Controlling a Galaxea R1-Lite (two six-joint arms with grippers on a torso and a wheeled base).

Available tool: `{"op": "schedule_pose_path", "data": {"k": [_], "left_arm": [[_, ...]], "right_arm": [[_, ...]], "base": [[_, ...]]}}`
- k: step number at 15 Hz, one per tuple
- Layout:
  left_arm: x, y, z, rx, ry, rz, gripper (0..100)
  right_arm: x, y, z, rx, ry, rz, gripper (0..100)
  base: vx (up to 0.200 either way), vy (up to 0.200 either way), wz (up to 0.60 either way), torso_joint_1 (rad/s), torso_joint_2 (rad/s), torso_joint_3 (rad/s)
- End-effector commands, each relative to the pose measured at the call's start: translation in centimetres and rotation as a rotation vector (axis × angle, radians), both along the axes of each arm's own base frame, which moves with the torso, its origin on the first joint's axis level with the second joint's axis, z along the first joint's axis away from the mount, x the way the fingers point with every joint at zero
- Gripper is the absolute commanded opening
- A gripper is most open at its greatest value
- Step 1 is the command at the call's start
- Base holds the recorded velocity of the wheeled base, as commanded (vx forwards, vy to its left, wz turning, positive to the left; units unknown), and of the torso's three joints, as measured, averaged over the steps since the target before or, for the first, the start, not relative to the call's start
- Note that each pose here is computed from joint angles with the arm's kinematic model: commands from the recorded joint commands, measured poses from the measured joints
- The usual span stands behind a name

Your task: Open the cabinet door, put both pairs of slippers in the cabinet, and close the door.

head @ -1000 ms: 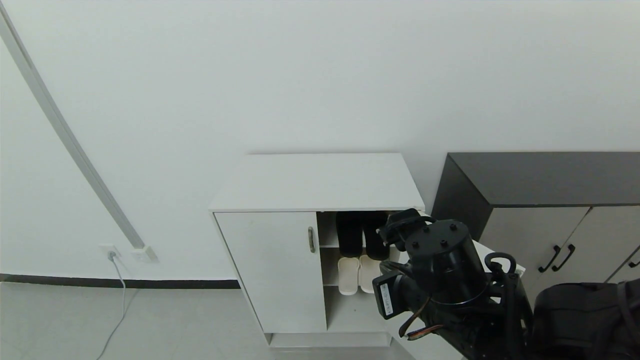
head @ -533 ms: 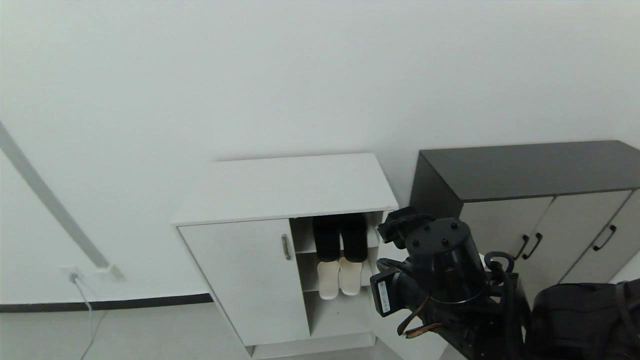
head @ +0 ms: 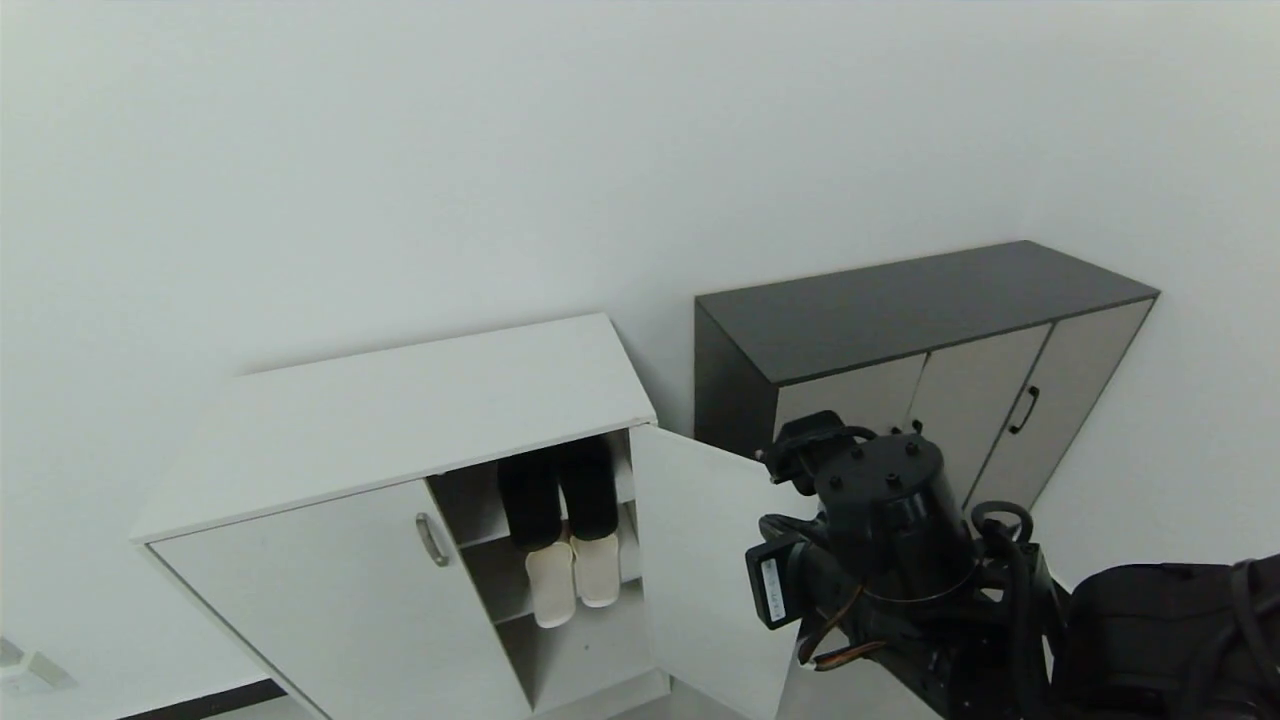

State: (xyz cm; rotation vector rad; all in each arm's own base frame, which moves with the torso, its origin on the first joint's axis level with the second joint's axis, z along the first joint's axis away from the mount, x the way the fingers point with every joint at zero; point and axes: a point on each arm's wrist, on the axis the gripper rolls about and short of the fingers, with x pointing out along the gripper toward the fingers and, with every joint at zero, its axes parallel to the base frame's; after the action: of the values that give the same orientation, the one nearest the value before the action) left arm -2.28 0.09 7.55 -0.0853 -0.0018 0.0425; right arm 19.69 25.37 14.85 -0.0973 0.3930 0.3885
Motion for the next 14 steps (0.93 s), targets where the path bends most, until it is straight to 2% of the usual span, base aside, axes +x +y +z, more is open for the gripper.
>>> {"op": "schedule_pose_path", "data": {"k": [1,2,5,7,10,14], "left_arm": [[0.0,0.0,0.0,-0.001,0.002,0.000,0],[0.0,0.0,0.0,-0.001,0.000,0.000,0],[0.0,0.0,0.0,-0.001,0.000,0.000,0],[0.0,0.0,0.0,-0.001,0.000,0.000,0],[0.0,0.0,0.0,-0.001,-0.002,0.000,0],[0.0,0.0,0.0,-0.001,-0.002,0.000,0]], "right_arm": [[0.2,0.0,0.0,0.005,-0.003,-0.005,0],[0.4,-0.1,0.1,0.016,-0.010,-0.009,0],[1.2,-0.7,0.3,0.003,-0.037,-0.033,0],[2.3,-1.2,1.2,0.022,-0.056,-0.065,0],[6.6,-3.3,1.7,0.023,-0.077,-0.167,0],[13.4,-5.9,-0.4,0.014,-0.051,-0.279,0]], "base": [[0.000,0.000,0.00,0.000,0.00,0.000],[0.000,0.000,0.00,0.000,0.00,0.000],[-0.200,0.000,0.00,0.007,0.00,0.004],[0.000,0.000,0.00,0.000,0.00,0.000],[0.000,0.000,0.00,0.000,0.00,0.000],[0.000,0.000,0.00,0.000,0.00,0.000]]}}
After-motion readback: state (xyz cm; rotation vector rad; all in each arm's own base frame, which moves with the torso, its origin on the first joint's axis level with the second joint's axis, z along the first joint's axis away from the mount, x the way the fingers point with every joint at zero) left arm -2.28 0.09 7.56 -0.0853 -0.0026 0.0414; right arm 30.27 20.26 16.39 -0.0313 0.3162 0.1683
